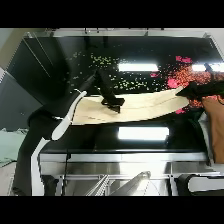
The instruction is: Fold the shirts.
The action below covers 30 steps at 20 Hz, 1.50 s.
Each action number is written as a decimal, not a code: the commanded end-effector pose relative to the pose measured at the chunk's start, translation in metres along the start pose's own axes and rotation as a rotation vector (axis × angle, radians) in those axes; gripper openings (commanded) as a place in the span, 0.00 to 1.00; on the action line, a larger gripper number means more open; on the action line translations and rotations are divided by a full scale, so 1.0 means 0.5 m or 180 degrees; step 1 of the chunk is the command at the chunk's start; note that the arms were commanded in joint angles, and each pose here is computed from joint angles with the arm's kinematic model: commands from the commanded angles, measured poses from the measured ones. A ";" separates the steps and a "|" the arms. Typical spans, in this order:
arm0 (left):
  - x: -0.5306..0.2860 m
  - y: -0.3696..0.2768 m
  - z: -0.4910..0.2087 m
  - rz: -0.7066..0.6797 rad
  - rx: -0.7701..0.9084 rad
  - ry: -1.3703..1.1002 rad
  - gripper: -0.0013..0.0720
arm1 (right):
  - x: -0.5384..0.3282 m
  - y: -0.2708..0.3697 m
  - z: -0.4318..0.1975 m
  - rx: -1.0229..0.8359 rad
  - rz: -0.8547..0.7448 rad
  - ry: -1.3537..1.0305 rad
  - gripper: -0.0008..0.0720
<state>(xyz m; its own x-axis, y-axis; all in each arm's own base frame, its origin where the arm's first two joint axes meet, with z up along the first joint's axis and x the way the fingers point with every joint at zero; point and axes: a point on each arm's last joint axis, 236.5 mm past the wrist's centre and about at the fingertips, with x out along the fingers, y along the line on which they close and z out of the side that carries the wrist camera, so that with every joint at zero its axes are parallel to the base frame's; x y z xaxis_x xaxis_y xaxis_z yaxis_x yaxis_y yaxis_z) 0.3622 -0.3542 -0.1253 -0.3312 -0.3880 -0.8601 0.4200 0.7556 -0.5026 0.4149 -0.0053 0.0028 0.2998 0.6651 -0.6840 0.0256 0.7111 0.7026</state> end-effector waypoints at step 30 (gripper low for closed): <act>-0.510 0.195 -0.314 -0.0203 -0.0640 -0.1566 0.06 | 0.287 0.446 -0.102 -0.0752 -0.0215 0.0613 0.96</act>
<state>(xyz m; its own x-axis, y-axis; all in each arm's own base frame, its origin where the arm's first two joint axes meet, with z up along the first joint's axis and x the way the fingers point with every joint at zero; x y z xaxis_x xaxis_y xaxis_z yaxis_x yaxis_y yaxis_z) 0.3644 -0.0989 0.0588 0.0968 -0.6035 -0.7915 0.2100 0.7897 -0.5765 0.3991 0.3427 0.0719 0.0561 0.8029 -0.5935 -0.3473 0.5730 0.7423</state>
